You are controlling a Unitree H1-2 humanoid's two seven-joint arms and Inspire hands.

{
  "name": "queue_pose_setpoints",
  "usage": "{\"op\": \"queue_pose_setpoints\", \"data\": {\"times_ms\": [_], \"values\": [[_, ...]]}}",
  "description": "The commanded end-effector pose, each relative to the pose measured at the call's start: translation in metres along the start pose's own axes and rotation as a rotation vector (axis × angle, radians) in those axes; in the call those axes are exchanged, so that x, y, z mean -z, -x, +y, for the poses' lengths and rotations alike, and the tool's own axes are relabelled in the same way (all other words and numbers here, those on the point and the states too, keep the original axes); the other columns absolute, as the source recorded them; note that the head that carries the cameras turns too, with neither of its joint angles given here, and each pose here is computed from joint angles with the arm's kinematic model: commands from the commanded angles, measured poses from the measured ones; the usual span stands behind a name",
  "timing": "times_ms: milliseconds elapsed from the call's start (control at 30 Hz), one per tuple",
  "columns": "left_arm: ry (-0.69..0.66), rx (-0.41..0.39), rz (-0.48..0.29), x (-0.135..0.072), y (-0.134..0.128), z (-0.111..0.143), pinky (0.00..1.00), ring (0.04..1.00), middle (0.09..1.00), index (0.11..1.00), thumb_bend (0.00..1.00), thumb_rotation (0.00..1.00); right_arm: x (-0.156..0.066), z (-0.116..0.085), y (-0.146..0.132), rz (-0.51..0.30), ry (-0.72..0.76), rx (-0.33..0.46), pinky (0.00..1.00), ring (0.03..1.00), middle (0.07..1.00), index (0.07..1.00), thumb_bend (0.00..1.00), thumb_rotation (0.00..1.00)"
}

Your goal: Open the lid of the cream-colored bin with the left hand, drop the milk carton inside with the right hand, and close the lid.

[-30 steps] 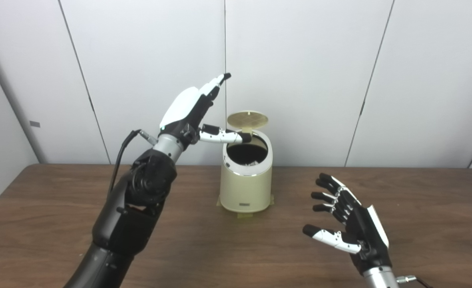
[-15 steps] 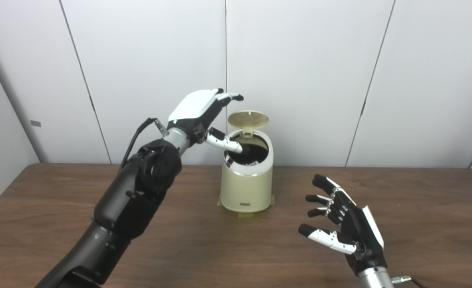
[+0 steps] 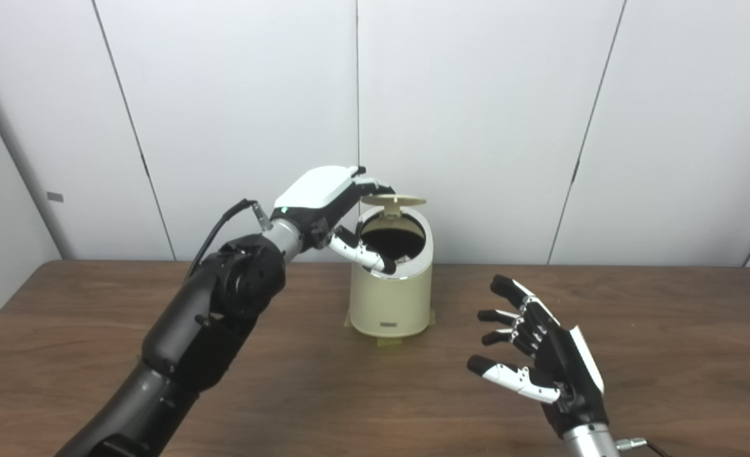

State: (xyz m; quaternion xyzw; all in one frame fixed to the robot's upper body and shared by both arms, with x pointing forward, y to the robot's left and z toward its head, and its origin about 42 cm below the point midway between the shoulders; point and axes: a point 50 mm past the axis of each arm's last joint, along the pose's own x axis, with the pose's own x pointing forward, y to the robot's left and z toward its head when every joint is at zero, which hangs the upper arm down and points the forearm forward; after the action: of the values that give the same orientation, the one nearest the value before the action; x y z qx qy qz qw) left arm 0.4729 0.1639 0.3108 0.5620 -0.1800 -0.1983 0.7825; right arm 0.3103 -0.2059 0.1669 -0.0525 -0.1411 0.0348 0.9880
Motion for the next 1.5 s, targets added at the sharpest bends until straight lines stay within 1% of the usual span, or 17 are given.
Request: {"op": "queue_pose_setpoints", "data": {"times_ms": [0, 133, 267, 467, 567, 700, 867, 1000, 1067, 1167, 1233, 1333, 1467], "values": [[-0.042, -0.061, -0.054, -0.009, -0.001, 0.029, 1.00, 1.000, 0.856, 0.829, 1.00, 0.39, -0.018, 0.002, -0.010, -0.086, -0.005, -0.003, 0.54, 0.709, 0.866, 0.846, 0.74, 0.27], [-0.037, -0.053, -0.064, -0.009, 0.003, 0.030, 1.00, 1.000, 0.859, 0.828, 1.00, 0.39, -0.019, 0.003, -0.009, -0.084, -0.013, -0.004, 0.54, 0.714, 0.871, 0.848, 0.73, 0.27], [-0.033, -0.053, -0.076, -0.011, 0.007, 0.031, 1.00, 1.000, 0.854, 0.826, 1.00, 0.38, -0.020, 0.004, -0.009, -0.074, -0.008, 0.000, 0.54, 0.717, 0.870, 0.846, 0.72, 0.25], [-0.053, -0.043, -0.091, -0.014, 0.012, 0.030, 1.00, 1.000, 0.847, 0.829, 1.00, 0.35, -0.022, 0.005, -0.009, -0.060, 0.006, 0.009, 0.53, 0.711, 0.868, 0.842, 0.74, 0.28], [-0.061, -0.033, -0.106, -0.016, 0.014, 0.027, 1.00, 1.000, 0.844, 0.829, 1.00, 0.34, -0.022, 0.006, -0.010, -0.052, 0.004, 0.020, 0.53, 0.707, 0.863, 0.836, 0.74, 0.28], [-0.079, -0.023, -0.120, -0.017, 0.017, 0.021, 1.00, 1.000, 0.846, 0.829, 1.00, 0.36, -0.022, 0.007, -0.010, -0.056, 0.007, 0.024, 0.54, 0.704, 0.860, 0.838, 0.73, 0.28], [-0.133, -0.010, -0.154, -0.020, 0.019, 0.009, 1.00, 1.000, 0.842, 0.828, 1.00, 0.38, -0.025, 0.008, -0.011, -0.052, 0.005, 0.023, 0.53, 0.706, 0.865, 0.840, 0.73, 0.28], [-0.189, 0.007, -0.152, -0.019, 0.019, -0.001, 1.00, 1.000, 0.838, 0.824, 1.00, 0.41, -0.026, 0.009, -0.012, -0.062, -0.004, 0.024, 0.55, 0.705, 0.866, 0.842, 0.74, 0.28], [-0.230, 0.035, -0.122, -0.019, 0.019, -0.005, 1.00, 1.000, 0.843, 0.826, 1.00, 0.41, -0.027, 0.008, -0.013, -0.070, -0.005, 0.024, 0.54, 0.700, 0.861, 0.842, 0.74, 0.28], [-0.314, 0.097, -0.047, -0.019, 0.020, -0.012, 1.00, 1.000, 0.868, 0.845, 1.00, 0.44, -0.028, 0.008, -0.013, -0.069, -0.004, 0.028, 0.55, 0.703, 0.854, 0.840, 0.75, 0.30], [-0.364, 0.142, -0.008, -0.020, 0.020, -0.016, 1.00, 1.000, 0.881, 0.854, 1.00, 0.44, -0.029, 0.008, -0.014, -0.068, -0.005, 0.031, 0.55, 0.708, 0.854, 0.841, 0.76, 0.31], [-0.406, 0.219, 0.051, -0.022, 0.021, -0.021, 1.00, 1.000, 0.906, 0.878, 1.00, 0.45, -0.030, 0.008, -0.014, -0.072, 0.000, 0.036, 0.55, 0.702, 0.851, 0.835, 0.76, 0.31], [-0.445, 0.329, 0.121, -0.023, 0.020, -0.026, 1.00, 1.000, 0.917, 0.884, 1.00, 0.48, -0.031, 0.007, -0.014, -0.074, 0.001, 0.046, 0.54, 0.688, 0.845, 0.834, 0.77, 0.33]]}}
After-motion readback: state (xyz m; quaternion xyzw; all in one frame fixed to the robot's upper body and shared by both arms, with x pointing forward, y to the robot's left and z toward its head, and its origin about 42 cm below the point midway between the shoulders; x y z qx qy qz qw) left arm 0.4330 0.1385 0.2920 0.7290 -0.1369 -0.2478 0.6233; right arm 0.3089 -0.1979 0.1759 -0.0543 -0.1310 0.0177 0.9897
